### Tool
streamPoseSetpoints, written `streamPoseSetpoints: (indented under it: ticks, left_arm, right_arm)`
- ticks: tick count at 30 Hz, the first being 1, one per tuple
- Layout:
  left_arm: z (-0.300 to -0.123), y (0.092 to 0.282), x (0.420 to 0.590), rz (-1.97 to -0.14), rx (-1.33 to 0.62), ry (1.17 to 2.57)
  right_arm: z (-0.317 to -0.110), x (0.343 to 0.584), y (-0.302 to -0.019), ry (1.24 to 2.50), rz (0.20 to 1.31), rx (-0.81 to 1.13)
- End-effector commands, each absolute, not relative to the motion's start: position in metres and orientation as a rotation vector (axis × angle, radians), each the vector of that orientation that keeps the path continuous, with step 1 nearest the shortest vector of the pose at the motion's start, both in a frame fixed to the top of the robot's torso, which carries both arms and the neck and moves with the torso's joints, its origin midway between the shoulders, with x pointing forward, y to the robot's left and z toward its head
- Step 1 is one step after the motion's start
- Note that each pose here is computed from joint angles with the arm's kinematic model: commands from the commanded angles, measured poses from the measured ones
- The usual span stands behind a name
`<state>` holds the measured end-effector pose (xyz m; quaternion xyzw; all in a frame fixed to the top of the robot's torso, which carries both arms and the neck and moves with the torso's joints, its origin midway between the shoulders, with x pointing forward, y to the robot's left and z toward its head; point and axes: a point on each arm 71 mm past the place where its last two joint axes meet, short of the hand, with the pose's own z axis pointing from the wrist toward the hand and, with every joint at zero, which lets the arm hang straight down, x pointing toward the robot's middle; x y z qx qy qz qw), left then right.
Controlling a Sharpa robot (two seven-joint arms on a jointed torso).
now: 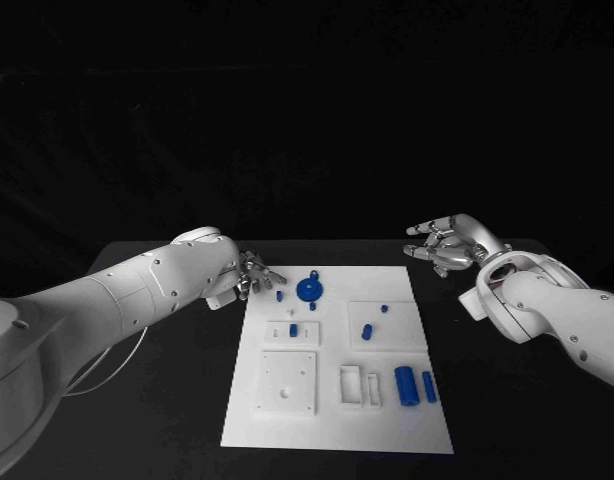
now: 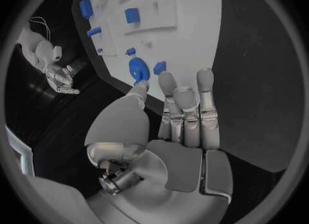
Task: Assemble the parts on the task board
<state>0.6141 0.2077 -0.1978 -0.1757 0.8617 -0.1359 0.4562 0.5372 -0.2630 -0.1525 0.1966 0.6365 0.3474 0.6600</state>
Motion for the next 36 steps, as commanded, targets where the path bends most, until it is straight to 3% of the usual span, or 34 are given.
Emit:
streamPoseSetpoints:
  ticks: [1, 36]
  left_arm:
    - [-0.2, 0.206, 0.614, -0.326, -0.37, 2.154]
    - [-0.21, 0.199, 0.611, -0.313, -0.364, 2.207]
  right_arm:
    - [-0.152, 0.537, -0.262, 1.434, 0.793, 0.438]
    - [-0.152, 0.538, -0.26, 1.437, 0.792, 0.441]
